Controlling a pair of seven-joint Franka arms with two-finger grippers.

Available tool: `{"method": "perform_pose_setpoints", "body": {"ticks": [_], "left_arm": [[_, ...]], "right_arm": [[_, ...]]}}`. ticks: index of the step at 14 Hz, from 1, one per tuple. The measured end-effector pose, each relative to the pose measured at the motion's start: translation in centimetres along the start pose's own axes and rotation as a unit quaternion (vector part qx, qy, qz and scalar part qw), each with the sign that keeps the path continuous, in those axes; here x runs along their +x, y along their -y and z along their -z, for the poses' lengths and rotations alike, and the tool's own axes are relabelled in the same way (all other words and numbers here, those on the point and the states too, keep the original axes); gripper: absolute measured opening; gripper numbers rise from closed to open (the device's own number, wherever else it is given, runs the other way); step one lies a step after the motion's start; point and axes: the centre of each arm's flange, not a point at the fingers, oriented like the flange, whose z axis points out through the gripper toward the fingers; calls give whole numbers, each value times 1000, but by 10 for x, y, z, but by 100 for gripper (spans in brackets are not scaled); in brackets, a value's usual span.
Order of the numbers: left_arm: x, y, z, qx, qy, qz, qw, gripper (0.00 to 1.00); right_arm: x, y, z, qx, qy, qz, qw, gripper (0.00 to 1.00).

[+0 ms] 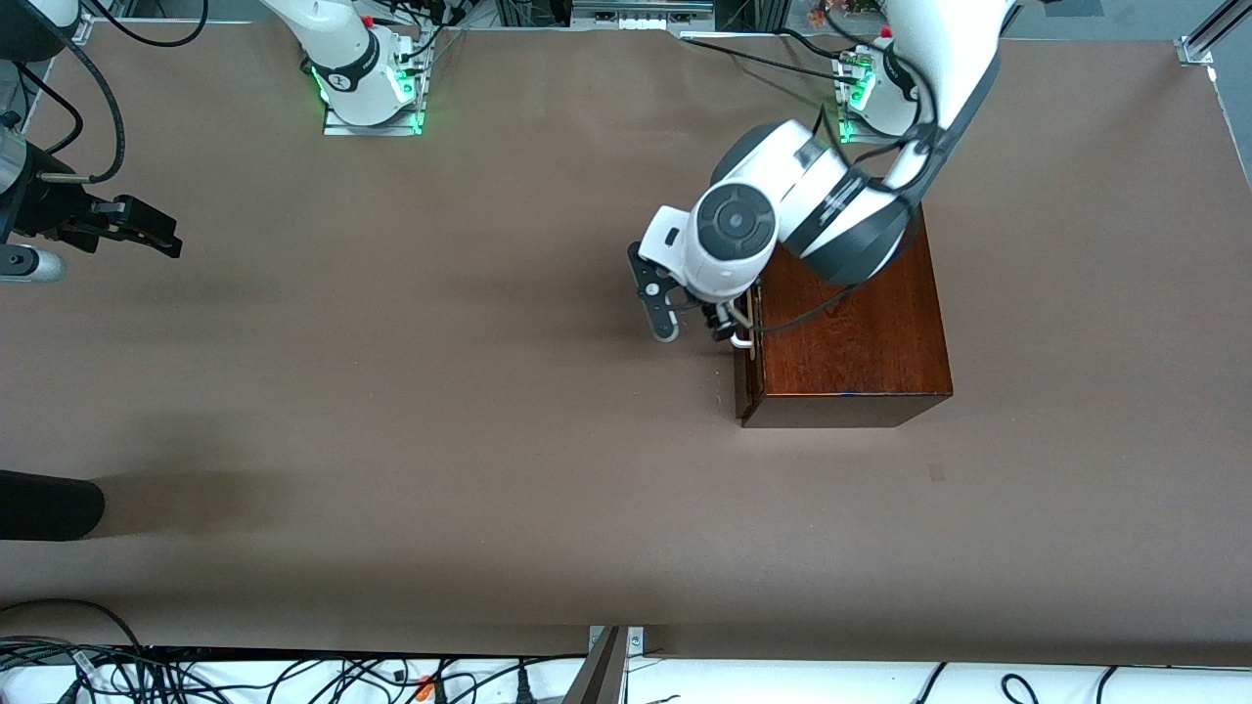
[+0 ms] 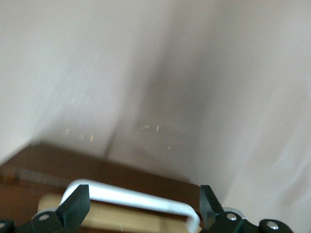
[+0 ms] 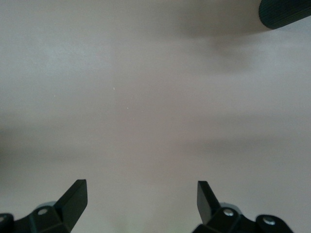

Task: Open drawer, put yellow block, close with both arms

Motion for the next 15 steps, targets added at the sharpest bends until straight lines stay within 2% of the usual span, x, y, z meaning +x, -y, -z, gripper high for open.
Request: {"method": "perform_pose_setpoints", "body": {"ticks": [3,6,11,13,15], "left_arm": [[-34,-7,46,14,29,95,995,100],[-86,23,94,34,57,161,985,100],[-182,99,159,17,68,260,963,100],[-214,121,175,26,58,299,952,100],[-245,144,197,57,10,339,939,100]], "right_arm": [[0,0,0,0,0,0,1000,100],[0,0,0,0,0,0,1000,100],[0,0,0,0,-1,0,1000,100],[0,0,0,0,-1,0,1000,100],[0,0,0,0,-1,0,1000,100]]}}
